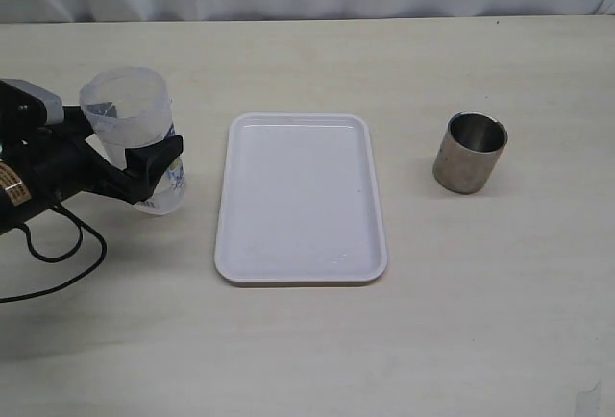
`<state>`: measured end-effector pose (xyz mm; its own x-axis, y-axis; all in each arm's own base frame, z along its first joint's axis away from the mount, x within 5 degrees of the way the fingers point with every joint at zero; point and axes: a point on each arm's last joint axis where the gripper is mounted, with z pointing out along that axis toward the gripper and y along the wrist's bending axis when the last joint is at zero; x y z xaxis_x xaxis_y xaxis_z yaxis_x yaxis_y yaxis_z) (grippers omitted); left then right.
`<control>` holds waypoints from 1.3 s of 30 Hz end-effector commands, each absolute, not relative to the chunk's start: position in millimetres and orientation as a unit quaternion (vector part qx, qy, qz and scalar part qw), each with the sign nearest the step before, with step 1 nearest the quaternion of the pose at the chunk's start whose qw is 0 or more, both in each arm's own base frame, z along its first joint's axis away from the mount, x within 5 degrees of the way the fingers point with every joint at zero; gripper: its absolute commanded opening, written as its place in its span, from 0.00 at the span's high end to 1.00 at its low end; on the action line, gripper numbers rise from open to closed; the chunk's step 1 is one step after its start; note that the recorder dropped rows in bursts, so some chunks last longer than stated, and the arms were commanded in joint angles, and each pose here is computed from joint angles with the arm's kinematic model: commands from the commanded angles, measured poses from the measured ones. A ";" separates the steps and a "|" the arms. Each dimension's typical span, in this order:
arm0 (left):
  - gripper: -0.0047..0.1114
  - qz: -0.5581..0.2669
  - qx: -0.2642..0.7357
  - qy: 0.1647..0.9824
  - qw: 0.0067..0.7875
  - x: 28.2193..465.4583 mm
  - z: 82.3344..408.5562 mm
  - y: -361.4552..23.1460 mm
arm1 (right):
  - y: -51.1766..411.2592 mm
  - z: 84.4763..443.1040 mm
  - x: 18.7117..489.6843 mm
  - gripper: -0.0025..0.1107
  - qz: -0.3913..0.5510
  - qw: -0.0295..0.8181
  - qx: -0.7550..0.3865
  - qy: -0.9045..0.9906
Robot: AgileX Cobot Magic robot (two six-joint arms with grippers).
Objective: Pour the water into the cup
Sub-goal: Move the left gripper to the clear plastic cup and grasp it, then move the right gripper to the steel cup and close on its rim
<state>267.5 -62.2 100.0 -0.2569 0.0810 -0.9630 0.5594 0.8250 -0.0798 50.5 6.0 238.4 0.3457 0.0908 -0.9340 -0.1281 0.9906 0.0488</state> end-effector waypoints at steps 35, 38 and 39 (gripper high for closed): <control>0.40 -0.223 0.236 0.739 0.591 279.3 108.0 -67.5 | 5.7 236.2 50.8 0.53 0.066 0.816 -0.014 0.574; 0.60 -0.224 0.237 0.738 0.590 279.2 108.0 -67.7 | 5.7 235.8 50.9 0.54 0.066 0.814 -0.014 0.576; 0.68 -0.224 0.238 0.738 0.590 279.1 108.0 -67.8 | 5.7 235.8 50.9 0.54 0.066 0.814 -0.014 0.576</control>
<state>276.9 -67.5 106.1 -0.2032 0.1008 -0.9739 0.6160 0.7863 -0.0471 50.9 6.0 237.2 0.3324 0.0893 -0.9389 -0.1269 0.9907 0.0493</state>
